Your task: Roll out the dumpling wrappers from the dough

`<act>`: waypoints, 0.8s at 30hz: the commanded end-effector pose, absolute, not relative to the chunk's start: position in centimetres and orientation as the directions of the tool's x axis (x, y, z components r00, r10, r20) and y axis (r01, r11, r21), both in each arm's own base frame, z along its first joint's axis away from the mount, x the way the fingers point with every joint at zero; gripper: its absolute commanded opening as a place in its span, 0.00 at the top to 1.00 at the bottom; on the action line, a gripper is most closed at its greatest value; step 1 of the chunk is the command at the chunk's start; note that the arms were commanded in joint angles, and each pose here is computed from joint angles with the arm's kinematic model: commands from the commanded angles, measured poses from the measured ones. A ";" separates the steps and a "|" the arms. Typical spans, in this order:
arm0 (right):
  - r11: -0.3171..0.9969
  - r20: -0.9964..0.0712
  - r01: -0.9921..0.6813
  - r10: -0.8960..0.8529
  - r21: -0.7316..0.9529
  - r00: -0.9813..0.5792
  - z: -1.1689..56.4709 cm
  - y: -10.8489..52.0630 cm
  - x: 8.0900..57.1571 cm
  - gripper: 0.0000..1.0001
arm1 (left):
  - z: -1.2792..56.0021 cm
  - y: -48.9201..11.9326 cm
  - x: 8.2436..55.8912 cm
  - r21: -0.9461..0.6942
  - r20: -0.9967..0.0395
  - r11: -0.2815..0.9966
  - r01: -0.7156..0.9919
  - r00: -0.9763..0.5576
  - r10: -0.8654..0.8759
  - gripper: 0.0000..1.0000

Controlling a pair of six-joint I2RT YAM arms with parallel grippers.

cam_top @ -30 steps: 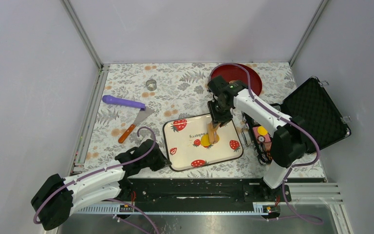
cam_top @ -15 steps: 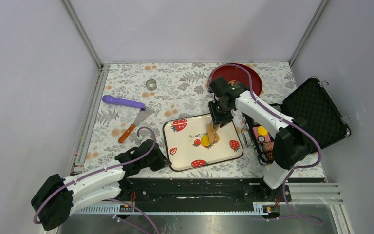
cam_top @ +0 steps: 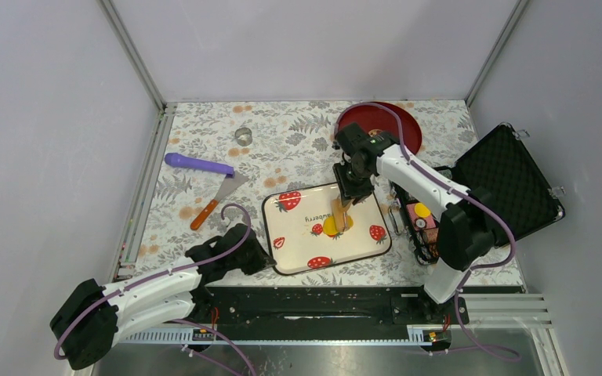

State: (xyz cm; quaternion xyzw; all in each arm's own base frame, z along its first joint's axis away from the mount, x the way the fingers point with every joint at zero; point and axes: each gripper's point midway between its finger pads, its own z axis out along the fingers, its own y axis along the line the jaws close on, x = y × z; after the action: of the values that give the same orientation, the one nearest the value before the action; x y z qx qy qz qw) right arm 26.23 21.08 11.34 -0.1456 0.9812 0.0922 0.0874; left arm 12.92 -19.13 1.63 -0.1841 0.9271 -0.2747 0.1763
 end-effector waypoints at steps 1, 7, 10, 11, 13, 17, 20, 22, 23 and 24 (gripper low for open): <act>0.929 0.032 -0.328 -0.338 0.172 -0.941 5.7 22.5 22.1 1.00 | 0.2 -17.6 12.4 -0.499 -0.232 0.821 -0.279 -0.869 -0.437 1.00; 0.927 0.061 -0.344 -0.356 0.150 -0.933 4.8 22.8 21.8 1.00 | 0.2 -17.6 12.4 -0.495 -0.232 0.822 -0.280 -0.870 -0.436 1.00; 0.925 0.062 -0.345 -0.358 0.160 -0.932 4.4 23.1 21.5 1.00 | 0.1 -17.6 12.4 -0.495 -0.232 0.823 -0.281 -0.870 -0.436 1.00; 0.924 0.062 -0.345 -0.358 0.165 -0.932 4.2 23.1 21.4 1.00 | 0.2 -17.6 12.4 -0.496 -0.232 0.822 -0.281 -0.869 -0.437 1.00; 0.922 0.062 -0.343 -0.358 0.178 -0.932 4.0 23.3 21.2 1.00 | 0.2 -17.6 12.4 -0.497 -0.232 0.822 -0.280 -0.869 -0.436 1.00; 0.916 0.044 -0.334 -0.352 0.222 -0.935 4.0 24.0 20.9 1.00 | 0.2 -17.6 12.4 -0.497 -0.233 0.821 -0.279 -0.869 -0.436 1.00; 0.910 0.040 -0.330 -0.350 0.250 -0.936 4.4 24.5 20.8 1.00 | 0.2 -17.6 12.4 -0.497 -0.233 0.821 -0.279 -0.869 -0.436 1.00; 0.908 0.040 -0.331 -0.352 0.256 -0.935 4.4 24.7 20.8 1.00 | 0.2 -17.6 12.4 -0.496 -0.232 0.822 -0.279 -0.870 -0.436 1.00; 0.907 0.040 -0.333 -0.354 0.260 -0.934 4.5 24.8 20.8 1.00 | 0.2 -17.6 12.4 -0.497 -0.232 0.822 -0.279 -0.869 -0.436 1.00; 0.907 0.040 -0.331 -0.353 0.261 -0.935 4.5 24.9 20.8 1.00 | 0.2 -17.5 12.4 -0.496 -0.231 0.822 -0.281 -0.870 -0.436 1.00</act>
State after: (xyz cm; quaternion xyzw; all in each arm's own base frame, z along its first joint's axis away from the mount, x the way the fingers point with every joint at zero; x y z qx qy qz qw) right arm 26.21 22.13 11.03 -0.1627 0.9783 0.0882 0.0933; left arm 12.92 -19.14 1.62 -0.1838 0.9276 -0.2737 0.1755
